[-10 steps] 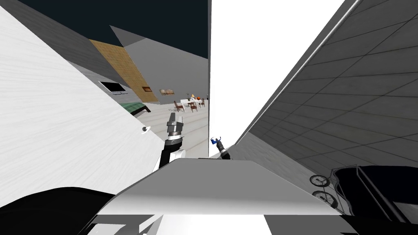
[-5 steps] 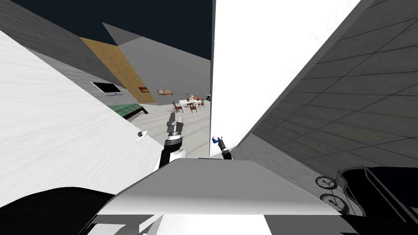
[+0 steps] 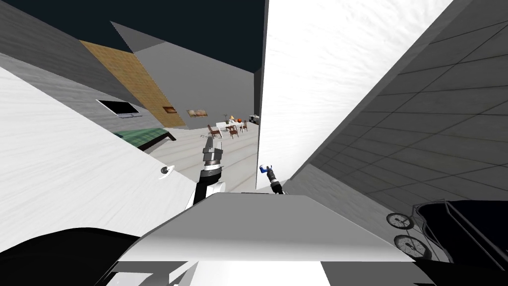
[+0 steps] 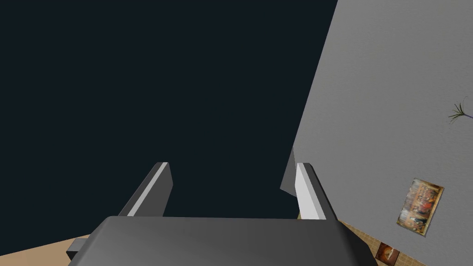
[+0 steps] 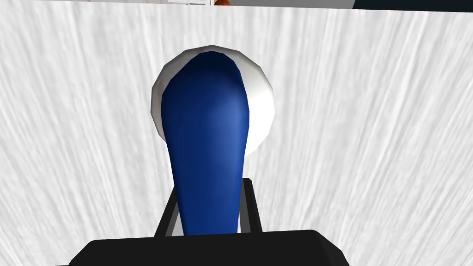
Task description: Push the door open
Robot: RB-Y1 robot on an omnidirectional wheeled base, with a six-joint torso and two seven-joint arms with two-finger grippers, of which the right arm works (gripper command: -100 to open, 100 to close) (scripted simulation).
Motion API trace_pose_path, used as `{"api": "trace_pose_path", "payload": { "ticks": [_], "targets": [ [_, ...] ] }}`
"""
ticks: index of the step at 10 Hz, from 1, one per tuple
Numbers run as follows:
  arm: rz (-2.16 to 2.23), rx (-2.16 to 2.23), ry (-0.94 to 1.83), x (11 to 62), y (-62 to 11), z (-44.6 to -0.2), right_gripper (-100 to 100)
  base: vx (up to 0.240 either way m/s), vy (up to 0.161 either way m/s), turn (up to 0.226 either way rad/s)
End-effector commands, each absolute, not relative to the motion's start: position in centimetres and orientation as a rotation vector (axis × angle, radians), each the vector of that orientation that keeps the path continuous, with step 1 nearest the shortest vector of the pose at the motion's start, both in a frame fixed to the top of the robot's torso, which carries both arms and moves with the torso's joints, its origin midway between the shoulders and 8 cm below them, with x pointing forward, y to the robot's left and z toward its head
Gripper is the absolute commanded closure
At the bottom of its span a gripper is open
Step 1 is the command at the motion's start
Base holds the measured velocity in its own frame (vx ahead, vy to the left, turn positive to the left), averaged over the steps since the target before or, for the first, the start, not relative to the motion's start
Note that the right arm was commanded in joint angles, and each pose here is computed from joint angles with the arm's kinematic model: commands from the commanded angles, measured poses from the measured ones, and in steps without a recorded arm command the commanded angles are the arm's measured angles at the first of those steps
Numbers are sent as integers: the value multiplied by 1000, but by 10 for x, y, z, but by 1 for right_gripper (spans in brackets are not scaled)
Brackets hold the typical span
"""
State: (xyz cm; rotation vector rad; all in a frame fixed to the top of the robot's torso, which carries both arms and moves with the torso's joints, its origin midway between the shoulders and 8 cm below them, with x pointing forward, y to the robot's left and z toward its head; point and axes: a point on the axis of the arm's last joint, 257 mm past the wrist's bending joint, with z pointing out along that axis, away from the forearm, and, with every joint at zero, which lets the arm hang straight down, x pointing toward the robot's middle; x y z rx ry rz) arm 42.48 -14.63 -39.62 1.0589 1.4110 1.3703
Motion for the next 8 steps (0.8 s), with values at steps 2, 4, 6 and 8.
{"api": "trace_pose_path", "payload": {
  "ticks": [2,4,6,8],
  "targets": [
    [1339,1081,1368,436,-163,-392,100,149,134,-59],
    [1318,1111,1337,442,-172,-392,100,163,166,-73],
    [1305,1134,1313,446,-177,-391,100,179,148,-58],
    [1293,1139,1309,446,-183,-393,100,94,88,-44]
  ]
}}
